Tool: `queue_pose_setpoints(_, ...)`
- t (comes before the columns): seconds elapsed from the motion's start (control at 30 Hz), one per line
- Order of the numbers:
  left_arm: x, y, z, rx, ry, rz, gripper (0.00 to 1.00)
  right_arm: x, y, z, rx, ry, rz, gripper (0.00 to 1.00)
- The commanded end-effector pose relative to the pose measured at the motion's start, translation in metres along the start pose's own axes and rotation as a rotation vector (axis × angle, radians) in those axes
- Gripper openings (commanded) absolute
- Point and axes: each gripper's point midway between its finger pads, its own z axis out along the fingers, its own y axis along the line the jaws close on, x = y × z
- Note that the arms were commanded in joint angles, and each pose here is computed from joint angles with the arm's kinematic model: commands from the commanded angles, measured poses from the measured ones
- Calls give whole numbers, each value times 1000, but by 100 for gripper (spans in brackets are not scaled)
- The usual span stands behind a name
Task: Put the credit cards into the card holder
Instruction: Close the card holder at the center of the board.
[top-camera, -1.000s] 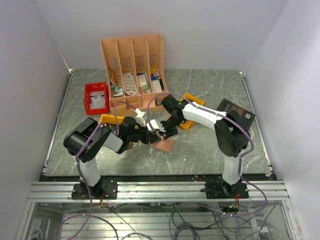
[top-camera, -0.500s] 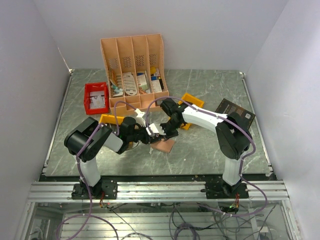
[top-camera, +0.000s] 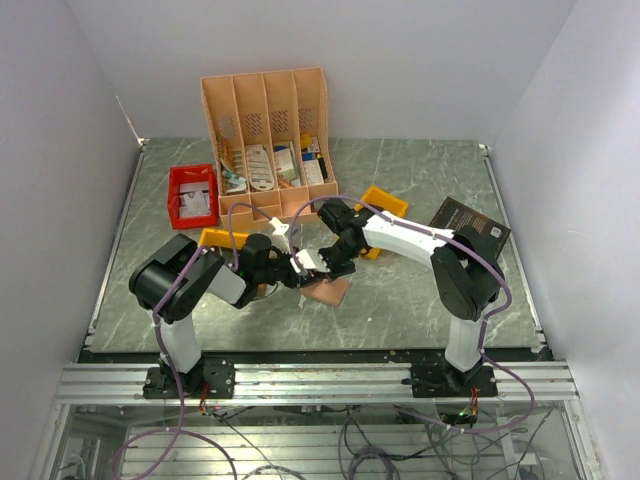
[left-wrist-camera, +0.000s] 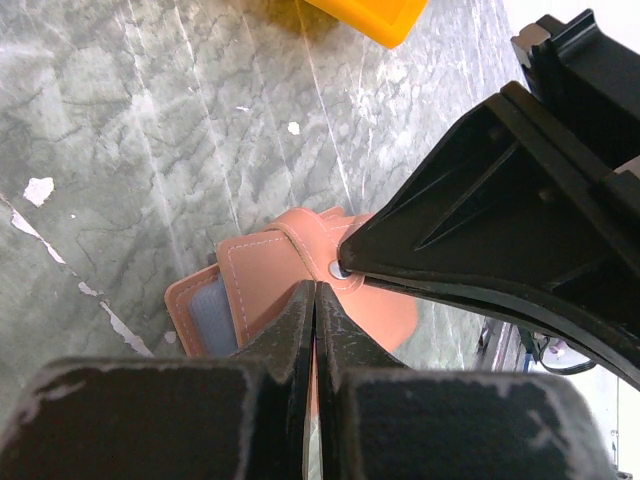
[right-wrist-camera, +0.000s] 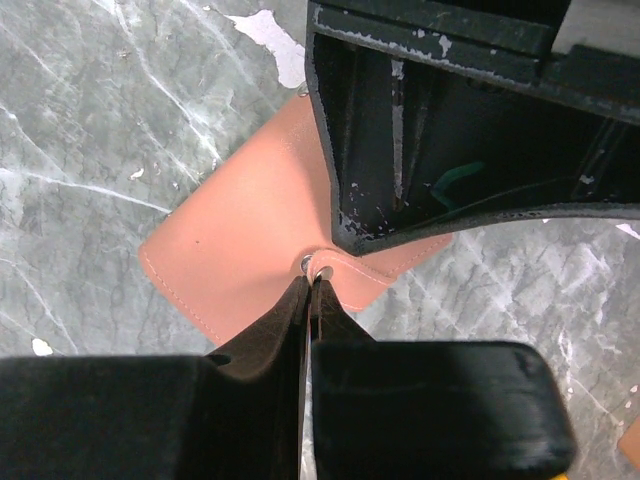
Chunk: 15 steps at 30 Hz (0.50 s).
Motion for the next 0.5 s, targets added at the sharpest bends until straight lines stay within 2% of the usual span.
queue_pose_setpoints(0.0,29,26,-5,-90,68,-37,7,-3,27,7,-81,1,8,0)
queue_pose_setpoints(0.47,31,28,-4,-87,70,-47,7,8,53,22,-130,91,-35,0)
